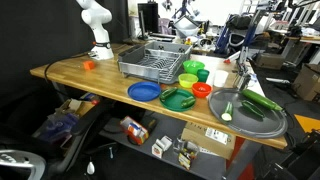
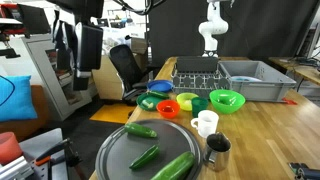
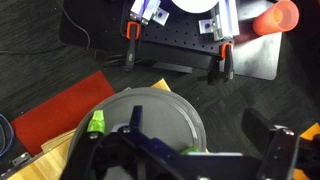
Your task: Move the left green object from the gray plate to the green plate
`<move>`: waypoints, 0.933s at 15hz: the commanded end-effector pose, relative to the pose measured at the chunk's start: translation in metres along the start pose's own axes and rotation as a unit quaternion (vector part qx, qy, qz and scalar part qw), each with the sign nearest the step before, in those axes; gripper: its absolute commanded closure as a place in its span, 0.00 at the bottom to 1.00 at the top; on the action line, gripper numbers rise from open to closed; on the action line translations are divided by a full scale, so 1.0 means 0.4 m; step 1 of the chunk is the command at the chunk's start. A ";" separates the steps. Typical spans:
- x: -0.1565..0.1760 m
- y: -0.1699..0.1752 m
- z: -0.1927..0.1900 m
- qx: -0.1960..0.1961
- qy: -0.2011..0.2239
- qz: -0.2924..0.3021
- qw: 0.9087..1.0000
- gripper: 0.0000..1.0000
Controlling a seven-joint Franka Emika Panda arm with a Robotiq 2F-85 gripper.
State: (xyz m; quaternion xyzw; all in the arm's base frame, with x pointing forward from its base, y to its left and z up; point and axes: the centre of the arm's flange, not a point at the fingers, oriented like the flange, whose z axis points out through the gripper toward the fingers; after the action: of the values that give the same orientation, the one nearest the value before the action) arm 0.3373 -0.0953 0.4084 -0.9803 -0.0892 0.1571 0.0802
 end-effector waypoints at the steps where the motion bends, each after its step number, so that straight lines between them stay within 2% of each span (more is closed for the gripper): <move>1: 0.000 0.000 0.000 0.000 0.000 0.000 1.000 0.00; 9: 0.009 -0.006 0.001 0.006 0.000 0.004 1.000 0.00; 12: 0.066 -0.037 0.017 0.010 0.012 0.064 0.998 0.00; 14: 0.128 -0.066 0.036 0.013 0.032 0.119 0.992 0.00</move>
State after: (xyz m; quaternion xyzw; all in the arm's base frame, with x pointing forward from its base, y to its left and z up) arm 0.3518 -0.0742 0.4016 -0.9852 -0.0335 0.1476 0.0802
